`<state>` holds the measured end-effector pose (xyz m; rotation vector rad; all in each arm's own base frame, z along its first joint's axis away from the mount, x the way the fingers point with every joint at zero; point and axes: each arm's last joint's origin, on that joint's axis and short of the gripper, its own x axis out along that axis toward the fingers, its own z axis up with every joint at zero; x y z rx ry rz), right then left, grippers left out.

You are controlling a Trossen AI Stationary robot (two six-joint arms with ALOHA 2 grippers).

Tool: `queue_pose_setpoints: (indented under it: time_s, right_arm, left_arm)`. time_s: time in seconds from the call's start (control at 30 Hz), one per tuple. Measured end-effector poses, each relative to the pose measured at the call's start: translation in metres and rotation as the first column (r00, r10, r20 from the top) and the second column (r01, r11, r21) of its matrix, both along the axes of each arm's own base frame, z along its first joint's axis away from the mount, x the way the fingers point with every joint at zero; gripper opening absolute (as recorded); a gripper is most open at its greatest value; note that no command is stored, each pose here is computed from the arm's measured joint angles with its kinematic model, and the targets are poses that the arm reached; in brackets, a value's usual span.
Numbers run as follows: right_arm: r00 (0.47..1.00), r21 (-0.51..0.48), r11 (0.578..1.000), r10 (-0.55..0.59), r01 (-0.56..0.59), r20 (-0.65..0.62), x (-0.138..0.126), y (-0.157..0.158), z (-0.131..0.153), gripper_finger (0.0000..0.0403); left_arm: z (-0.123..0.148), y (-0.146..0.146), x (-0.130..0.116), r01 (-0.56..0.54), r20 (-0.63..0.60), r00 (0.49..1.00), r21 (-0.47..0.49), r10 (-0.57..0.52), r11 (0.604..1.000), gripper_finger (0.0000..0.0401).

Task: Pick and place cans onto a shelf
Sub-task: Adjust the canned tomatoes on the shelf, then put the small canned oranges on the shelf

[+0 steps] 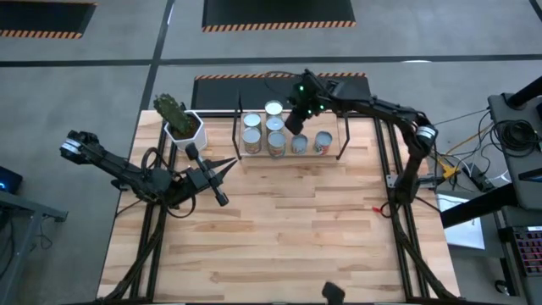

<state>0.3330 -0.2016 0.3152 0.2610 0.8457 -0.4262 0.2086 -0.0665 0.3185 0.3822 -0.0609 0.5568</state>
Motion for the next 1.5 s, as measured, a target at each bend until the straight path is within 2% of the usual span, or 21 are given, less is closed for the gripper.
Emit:
queue_pose_setpoints:
  time_s: [0.2, 0.33, 0.57, 0.87, 1.5]
  right_arm:
    - [0.993, 0.046, 0.995, 0.092, -0.089, -0.076, 0.002, 0.043, -0.003, 0.0012]
    - [0.986, 0.08, 0.992, 0.111, -0.102, -0.122, 0.003, 0.055, -0.013, 0.0012]
    - [0.982, 0.093, 0.993, 0.088, -0.073, -0.167, 0.007, 0.055, -0.032, 0.0012]
    - [0.986, 0.076, 0.994, 0.087, -0.076, -0.14, 0.019, 0.05, -0.048, 0.0012]
    - [0.993, 0.056, 0.996, 0.081, -0.077, -0.088, 0.025, 0.05, -0.045, 0.0012]
  left_arm:
    - [0.0, 0.0, 0.0, 0.001, 0.004, 1.0, -0.007, -0.001, 1.0, 0.0013]
    - [0.0, 0.0, 0.0, 0.002, 0.006, 1.0, -0.009, -0.002, 1.0, 0.0013]
    - [0.0, 0.0, 0.0, 0.002, 0.006, 1.0, -0.009, -0.002, 1.0, 0.0013]
    - [0.0, 0.0, 0.0, 0.002, 0.006, 1.0, -0.01, -0.002, 1.0, 0.0013]
    - [0.0, 0.0, 0.0, 0.002, 0.006, 1.0, -0.01, -0.002, 1.0, 0.0013]
